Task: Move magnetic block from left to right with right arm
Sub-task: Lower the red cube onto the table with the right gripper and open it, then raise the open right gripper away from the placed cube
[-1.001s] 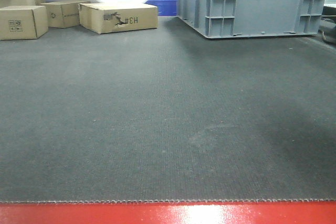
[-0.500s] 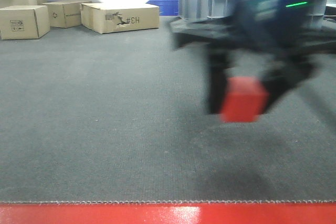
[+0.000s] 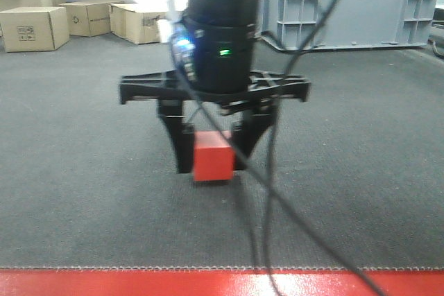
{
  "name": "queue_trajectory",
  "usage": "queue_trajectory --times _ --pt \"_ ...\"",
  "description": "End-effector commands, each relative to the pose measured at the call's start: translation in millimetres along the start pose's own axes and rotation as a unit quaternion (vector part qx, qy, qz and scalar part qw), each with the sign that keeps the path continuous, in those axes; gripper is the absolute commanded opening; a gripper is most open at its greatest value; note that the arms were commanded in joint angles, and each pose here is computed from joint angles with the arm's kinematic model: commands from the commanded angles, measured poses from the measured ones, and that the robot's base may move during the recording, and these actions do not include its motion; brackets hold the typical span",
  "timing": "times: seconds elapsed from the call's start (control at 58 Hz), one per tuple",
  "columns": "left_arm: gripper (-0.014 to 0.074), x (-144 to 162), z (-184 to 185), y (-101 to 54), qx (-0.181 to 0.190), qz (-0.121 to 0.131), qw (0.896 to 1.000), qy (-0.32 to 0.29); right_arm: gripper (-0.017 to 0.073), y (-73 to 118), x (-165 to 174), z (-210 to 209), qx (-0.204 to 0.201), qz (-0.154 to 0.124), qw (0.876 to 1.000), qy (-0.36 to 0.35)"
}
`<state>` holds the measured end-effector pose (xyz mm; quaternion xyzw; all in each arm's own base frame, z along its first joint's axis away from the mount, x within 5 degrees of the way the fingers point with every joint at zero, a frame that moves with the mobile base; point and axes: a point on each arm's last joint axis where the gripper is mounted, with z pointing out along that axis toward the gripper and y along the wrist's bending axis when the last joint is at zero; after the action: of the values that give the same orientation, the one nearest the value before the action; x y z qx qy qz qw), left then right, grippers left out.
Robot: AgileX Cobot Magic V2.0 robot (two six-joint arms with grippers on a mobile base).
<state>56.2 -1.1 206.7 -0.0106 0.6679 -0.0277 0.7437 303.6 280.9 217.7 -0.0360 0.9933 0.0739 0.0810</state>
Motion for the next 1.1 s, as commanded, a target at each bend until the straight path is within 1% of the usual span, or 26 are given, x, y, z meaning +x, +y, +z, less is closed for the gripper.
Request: queue_trajectory --times 0.0,0.069,0.242,0.311,0.431,0.518,0.638,0.776,0.932,1.001,1.087 --pt "-0.0126 -6 -1 0.6 -0.003 -0.002 0.999 -0.044 0.0346 9.0 -8 -27 -0.030 0.006 0.999 -0.029" --pt "-0.0126 -6 -1 0.6 -0.003 -0.002 0.999 -0.044 0.0374 12.4 -9 -28 -0.034 0.006 0.999 -0.031" --pt "-0.0126 -6 -1 0.6 -0.003 -0.002 0.999 -0.044 0.0519 12.9 -10 -31 -0.035 0.006 0.999 -0.034" --pt "-0.0126 -6 -1 0.6 -0.003 -0.002 0.999 -0.044 0.0550 12.6 -10 -31 -0.034 0.006 0.999 -0.032" --pt "-0.0126 -6 -1 0.6 -0.003 -0.002 0.999 -0.044 0.0554 12.2 -10 -37 -0.036 0.000 0.998 -0.044" --pt "-0.0126 -6 -1 0.6 -0.003 -0.002 0.999 -0.044 0.0554 10.7 -9 -48 -0.041 -0.010 0.998 -0.056" --pt "-0.0126 -6 -1 0.6 -0.003 -0.002 0.999 -0.044 0.0554 0.5 -8 -72 -0.049 -0.028 0.994 -0.096" --pt "-0.0126 -6 -1 0.6 -0.003 -0.002 0.999 -0.044 0.0552 -19.3 -4 -96 -0.054 -0.042 0.986 -0.153" --pt "-0.0126 -6 -1 0.6 -0.003 -0.002 0.999 -0.044 0.0544 -55.5 9 -120 -0.070 -0.061 0.972 -0.218" --pt "-0.0126 -6 -1 0.6 -0.003 -0.002 0.999 -0.044 0.0492 -84.0 17 -129 -0.065 -0.068 0.965 -0.245" --pt "-0.0126 -6 -1 0.6 -0.003 -0.002 0.999 -0.044 0.0391 -116.0 25 -133 -0.051 -0.063 0.962 -0.261"
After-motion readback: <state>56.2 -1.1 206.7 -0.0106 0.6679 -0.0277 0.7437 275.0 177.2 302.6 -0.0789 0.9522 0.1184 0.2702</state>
